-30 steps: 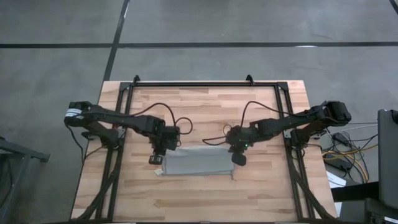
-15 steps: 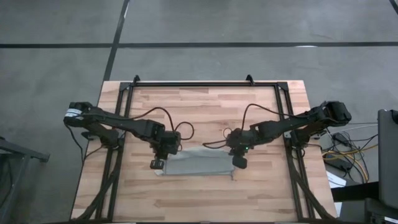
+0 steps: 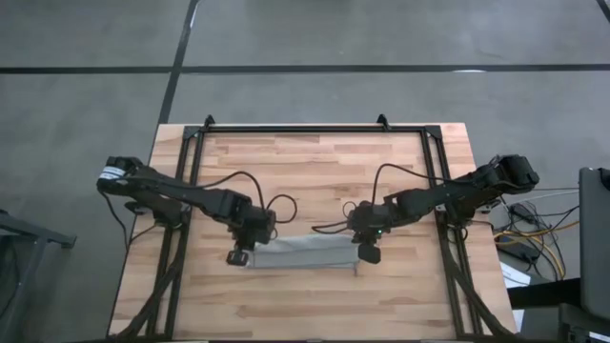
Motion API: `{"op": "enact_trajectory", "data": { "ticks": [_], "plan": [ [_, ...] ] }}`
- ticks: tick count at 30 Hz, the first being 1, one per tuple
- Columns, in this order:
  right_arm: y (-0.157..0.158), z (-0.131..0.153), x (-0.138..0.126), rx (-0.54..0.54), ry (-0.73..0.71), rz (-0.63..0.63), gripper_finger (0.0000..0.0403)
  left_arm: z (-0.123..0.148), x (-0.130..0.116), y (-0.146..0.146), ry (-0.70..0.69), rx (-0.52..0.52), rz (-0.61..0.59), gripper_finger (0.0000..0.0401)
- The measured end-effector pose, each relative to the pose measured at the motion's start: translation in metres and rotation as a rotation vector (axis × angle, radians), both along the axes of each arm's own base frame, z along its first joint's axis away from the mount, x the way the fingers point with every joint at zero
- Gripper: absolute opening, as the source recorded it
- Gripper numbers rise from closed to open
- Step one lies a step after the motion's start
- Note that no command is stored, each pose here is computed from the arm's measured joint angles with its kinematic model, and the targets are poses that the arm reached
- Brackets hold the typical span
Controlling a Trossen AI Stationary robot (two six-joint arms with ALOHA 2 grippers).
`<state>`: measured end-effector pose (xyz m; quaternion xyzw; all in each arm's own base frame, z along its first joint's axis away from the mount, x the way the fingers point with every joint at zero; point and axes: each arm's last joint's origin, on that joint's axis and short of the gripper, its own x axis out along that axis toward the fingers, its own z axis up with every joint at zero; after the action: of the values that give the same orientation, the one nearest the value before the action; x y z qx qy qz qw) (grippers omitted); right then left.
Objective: Fold microfiber towels
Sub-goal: Fold the microfiber cloth on the table
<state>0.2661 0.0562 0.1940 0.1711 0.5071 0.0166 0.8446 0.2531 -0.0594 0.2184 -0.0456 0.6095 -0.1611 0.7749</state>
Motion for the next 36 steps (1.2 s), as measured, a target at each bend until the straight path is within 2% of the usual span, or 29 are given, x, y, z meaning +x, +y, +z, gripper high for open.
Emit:
{"op": "enact_trajectory", "data": {
  "ticks": [8,23,28,36],
  "plan": [
    [0.002,0.000,0.000,0.001,-0.004,0.008,0.0008,-0.019,-0.007,-0.007,0.012,-0.008,0.002,0.0014],
    [0.007,0.001,0.002,0.012,-0.030,0.013,0.0008,-0.019,-0.003,-0.009,-0.042,-0.021,-0.001,0.0014],
    [0.011,-0.008,0.009,0.014,-0.038,0.024,0.0008,-0.028,-0.007,-0.008,-0.015,-0.015,0.000,0.0014],
    [0.018,-0.024,0.012,0.004,0.024,0.045,0.0008,-0.032,-0.010,-0.008,0.001,-0.017,0.021,0.0014]
  ]
}}
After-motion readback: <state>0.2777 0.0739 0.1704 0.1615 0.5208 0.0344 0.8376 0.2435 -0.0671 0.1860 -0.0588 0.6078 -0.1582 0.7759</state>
